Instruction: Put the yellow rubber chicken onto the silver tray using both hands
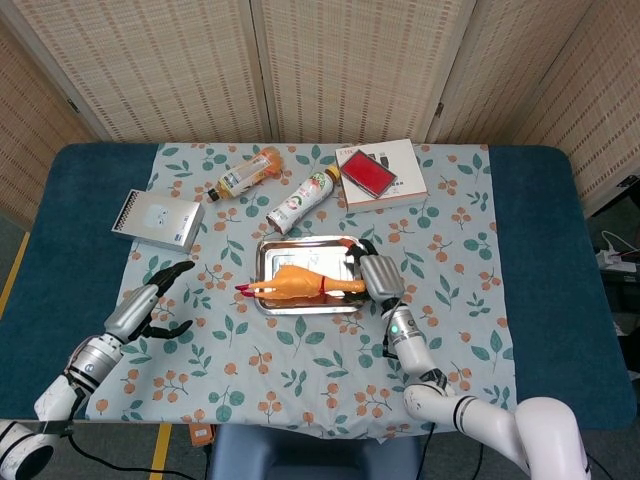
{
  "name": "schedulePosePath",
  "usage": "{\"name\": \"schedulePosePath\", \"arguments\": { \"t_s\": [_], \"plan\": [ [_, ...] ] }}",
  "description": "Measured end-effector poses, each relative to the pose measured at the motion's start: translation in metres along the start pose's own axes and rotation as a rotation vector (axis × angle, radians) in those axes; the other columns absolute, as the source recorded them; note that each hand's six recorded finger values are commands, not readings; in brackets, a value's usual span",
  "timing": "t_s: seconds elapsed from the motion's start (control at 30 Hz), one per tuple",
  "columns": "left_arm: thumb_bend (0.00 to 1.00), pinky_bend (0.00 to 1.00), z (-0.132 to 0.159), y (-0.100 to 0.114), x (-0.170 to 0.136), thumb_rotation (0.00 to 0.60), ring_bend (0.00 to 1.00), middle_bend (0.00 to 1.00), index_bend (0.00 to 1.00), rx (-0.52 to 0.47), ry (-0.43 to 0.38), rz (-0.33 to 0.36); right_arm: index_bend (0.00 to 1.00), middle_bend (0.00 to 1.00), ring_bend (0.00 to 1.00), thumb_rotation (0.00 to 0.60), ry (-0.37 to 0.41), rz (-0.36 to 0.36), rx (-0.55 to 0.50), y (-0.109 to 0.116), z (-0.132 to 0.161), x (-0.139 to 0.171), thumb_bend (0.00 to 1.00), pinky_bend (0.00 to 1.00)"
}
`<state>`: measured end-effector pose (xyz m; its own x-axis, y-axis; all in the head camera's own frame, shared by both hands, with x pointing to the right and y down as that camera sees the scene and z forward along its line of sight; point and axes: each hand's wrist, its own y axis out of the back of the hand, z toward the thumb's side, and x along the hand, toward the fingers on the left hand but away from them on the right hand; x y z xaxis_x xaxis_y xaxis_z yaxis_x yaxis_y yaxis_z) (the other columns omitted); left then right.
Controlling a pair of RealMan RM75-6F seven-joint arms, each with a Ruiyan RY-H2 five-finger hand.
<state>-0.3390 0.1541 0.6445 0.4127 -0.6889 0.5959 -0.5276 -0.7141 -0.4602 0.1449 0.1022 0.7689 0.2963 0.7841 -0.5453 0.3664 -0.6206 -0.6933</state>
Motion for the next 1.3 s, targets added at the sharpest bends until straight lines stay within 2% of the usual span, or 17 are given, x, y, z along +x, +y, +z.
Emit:
{"name": "schedulePosePath", "arguments": {
  "t_s": [0.1,0.4,0.53,0.9,1.0,1.13,1.2,1.3],
  "plan": [
    [0.33,0.0,0.0,0.0,0.0,0.6,0.0,0.0,0.0,-0.005,0.0,-0.003,0.0,0.13,0.08,0.6,-0.002,0.013,0.012,0.002,-0.001,0.001,0.22,0.29],
    [0.33,0.0,-0.004,0.002,-0.003,0.6,0.0,0.0,0.0,-0.018,0.007,-0.011,0.0,0.01,0.0,0.6,0.013,-0.001,0.037,0.011,0.0,0.006,0.17,0.11],
    [0.33,0.0,-0.002,0.003,-0.004,0.6,0.0,0.0,0.0,-0.022,-0.001,-0.013,0.0,0.0,0.0,0.6,0.026,0.005,0.055,0.018,0.0,0.009,0.13,0.04],
    [0.33,0.0,0.001,0.005,-0.016,0.6,0.0,0.0,0.0,-0.005,-0.003,-0.016,0.0,0.0,0.0,0.6,0.08,0.028,0.065,0.043,0.006,0.031,0.11,0.0],
    [0.33,0.0,-0.002,0.009,-0.028,0.6,0.0,0.0,0.0,0.032,0.004,-0.003,0.0,0.0,0.0,0.6,0.104,0.016,0.08,0.055,0.006,0.049,0.11,0.0],
    [0.35,0.0,-0.013,0.013,-0.051,0.6,0.0,0.0,0.0,0.138,0.035,0.027,0.0,0.0,0.0,0.6,0.125,-0.029,0.159,0.078,-0.007,0.091,0.11,0.0],
    [0.36,0.0,-0.02,0.015,-0.063,0.6,0.0,0.0,0.0,0.205,0.056,0.047,0.0,0.0,0.0,0.6,0.116,-0.044,0.218,0.086,-0.02,0.116,0.11,0.0],
    [0.36,0.0,-0.031,0.019,-0.086,0.6,0.0,0.0,0.0,0.339,0.095,0.106,0.0,0.0,0.0,0.6,0.06,-0.061,0.324,0.099,-0.049,0.162,0.11,0.0]
  ]
}}
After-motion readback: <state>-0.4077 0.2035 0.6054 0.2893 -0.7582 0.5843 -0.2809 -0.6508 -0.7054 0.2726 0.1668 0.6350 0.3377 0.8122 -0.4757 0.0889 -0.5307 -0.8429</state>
